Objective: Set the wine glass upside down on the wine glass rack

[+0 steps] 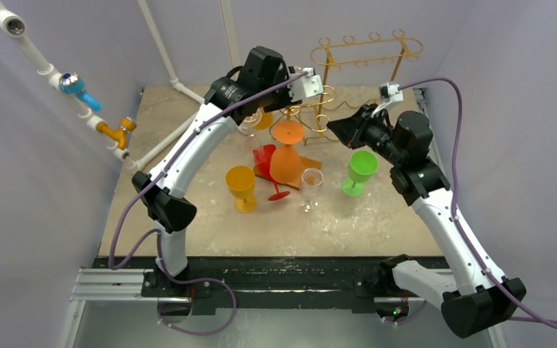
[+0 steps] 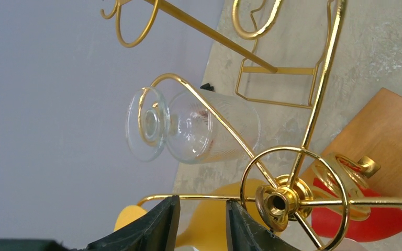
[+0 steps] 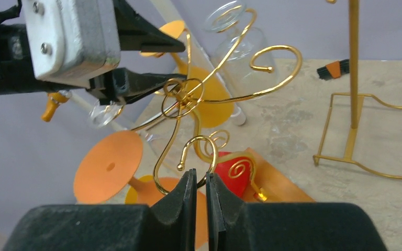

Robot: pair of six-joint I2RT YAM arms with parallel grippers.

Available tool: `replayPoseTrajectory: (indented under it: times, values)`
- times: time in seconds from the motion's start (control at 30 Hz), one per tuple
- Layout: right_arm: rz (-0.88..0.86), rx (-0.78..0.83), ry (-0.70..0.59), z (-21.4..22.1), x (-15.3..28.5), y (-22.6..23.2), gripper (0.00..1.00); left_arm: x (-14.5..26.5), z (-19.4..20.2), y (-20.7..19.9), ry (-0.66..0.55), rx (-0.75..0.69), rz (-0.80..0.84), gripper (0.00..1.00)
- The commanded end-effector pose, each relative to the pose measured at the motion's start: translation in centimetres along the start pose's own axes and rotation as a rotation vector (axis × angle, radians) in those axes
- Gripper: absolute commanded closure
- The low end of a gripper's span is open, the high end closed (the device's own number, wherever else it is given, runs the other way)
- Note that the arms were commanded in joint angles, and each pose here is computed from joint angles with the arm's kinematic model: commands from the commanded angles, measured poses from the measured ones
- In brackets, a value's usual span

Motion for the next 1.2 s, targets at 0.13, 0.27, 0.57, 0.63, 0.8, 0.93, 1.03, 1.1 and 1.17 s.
replayPoseTrajectory:
  times: [0.13,0.27,0.57,0.63,0.8,0.93,1.03,1.1,1.17]
  values:
    - [-0.079,-0.064,0.201,5.7,0.4,1.5,1.0,3.0,1.6,2.6,0.242,0.078,-0.28,0.59]
    - [-0.063,-0.049,0.192,5.5,0.6,1.4,1.0,3.1,1.7,2.4,0.244,0.075,-0.275,0.59]
    - [-0.039,-0.005,0.174,4.3,1.3,1.7,0.57,4.8,1.6,2.8,0.23,0.089,-0.302,0.43]
    - [-0.032,0.002,0.156,3.8,1.8,1.9,0.44,5.4,1.4,3.0,0.215,0.096,-0.308,0.41]
    - [-0.013,0.031,0.143,2.8,2.8,2.3,0.01,6.4,1.4,2.8,0.205,0.114,-0.297,0.37]
    - [0.006,0.036,0.142,2.9,3.6,2.2,0.01,7.9,1.2,2.8,0.171,0.145,-0.294,0.3]
    - [0.023,0.017,0.168,4.2,3.9,1.4,0.01,9.3,1.0,2.5,0.148,0.172,-0.282,0.26]
    - [0.046,0.0,0.184,5.5,4.0,0.6,0.01,10.5,0.8,2.3,0.119,0.198,-0.275,0.24]
    - [0.109,-0.006,0.202,6.9,4.0,-0.9,0.01,11.8,0.6,2.1,0.083,0.225,-0.265,0.22]
Point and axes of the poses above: each gripper's point midway between its finger pads, its own x axis back along the fingers, its own y axis along the line the jaws close on, z = x × y, the point moved 4 cm from there along x, back along the fingers, and after that the axes turned 3 degrees about -x, right-handed, at the moved point
